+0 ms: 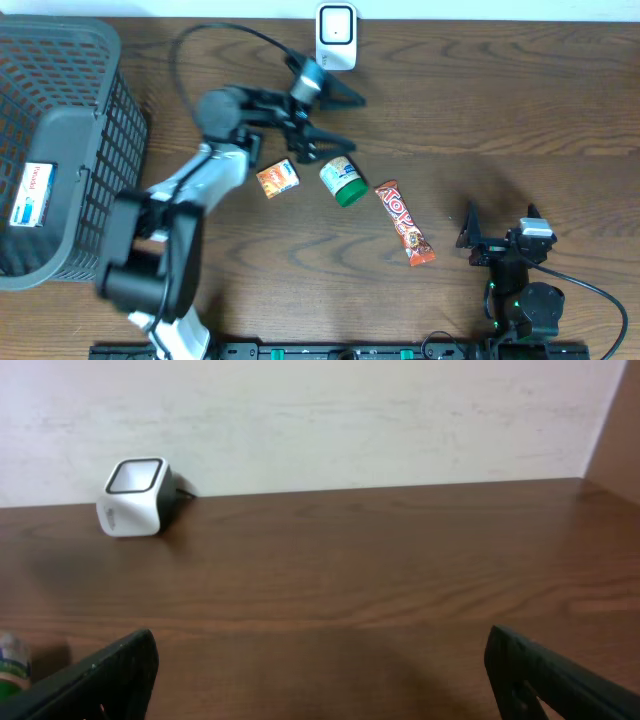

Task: Scan the item barcode
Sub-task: 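Reach the left gripper back into the grey basket, then grasp the white Panadol box in the basket with the left gripper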

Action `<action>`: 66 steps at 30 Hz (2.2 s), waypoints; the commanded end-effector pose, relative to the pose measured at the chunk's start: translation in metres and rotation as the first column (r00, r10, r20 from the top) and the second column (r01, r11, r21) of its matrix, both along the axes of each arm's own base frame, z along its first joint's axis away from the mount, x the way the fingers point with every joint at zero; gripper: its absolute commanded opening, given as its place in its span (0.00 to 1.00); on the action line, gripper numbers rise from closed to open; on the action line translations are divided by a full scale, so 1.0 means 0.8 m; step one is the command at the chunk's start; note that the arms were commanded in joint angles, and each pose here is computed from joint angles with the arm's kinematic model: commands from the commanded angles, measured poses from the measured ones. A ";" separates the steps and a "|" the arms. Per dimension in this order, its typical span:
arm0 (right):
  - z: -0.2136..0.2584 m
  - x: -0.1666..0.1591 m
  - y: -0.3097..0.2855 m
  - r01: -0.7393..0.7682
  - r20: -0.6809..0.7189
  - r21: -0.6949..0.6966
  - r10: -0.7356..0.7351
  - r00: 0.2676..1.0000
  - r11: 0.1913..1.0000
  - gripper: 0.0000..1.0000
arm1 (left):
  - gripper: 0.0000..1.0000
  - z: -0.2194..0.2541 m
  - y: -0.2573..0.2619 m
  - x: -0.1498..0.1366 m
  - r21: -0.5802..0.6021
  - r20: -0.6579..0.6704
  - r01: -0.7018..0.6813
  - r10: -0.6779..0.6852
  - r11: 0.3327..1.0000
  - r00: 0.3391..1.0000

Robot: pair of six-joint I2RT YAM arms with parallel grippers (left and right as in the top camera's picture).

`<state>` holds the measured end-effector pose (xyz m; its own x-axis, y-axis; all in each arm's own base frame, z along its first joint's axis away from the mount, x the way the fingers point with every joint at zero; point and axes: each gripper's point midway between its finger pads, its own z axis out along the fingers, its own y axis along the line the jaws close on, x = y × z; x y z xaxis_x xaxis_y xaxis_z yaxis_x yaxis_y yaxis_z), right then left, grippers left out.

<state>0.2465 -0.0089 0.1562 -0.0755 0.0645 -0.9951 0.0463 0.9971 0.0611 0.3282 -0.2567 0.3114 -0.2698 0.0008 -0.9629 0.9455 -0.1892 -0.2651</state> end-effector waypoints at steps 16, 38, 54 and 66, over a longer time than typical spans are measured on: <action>0.000 0.000 0.002 -0.006 0.002 -0.012 0.006 1.000 1.000 0.99 | 0.95 0.231 0.220 -0.014 -0.065 -0.196 -0.538 0.518 0.840 0.832; 0.000 0.000 0.002 -0.006 0.002 -0.012 0.006 1.000 1.000 0.99 | 0.95 0.006 0.605 0.017 0.536 -0.492 -0.796 0.661 -0.282 -0.566; 0.000 0.000 0.002 -0.006 0.002 -0.012 0.006 1.000 1.000 0.99 | 0.98 -0.122 0.653 -0.004 0.698 0.316 -0.366 0.723 -0.615 -0.614; 0.000 0.000 0.002 -0.006 0.002 -0.012 0.006 1.000 1.000 0.99 | 0.98 -0.246 0.663 0.003 0.813 0.454 -0.255 0.844 -0.524 -0.287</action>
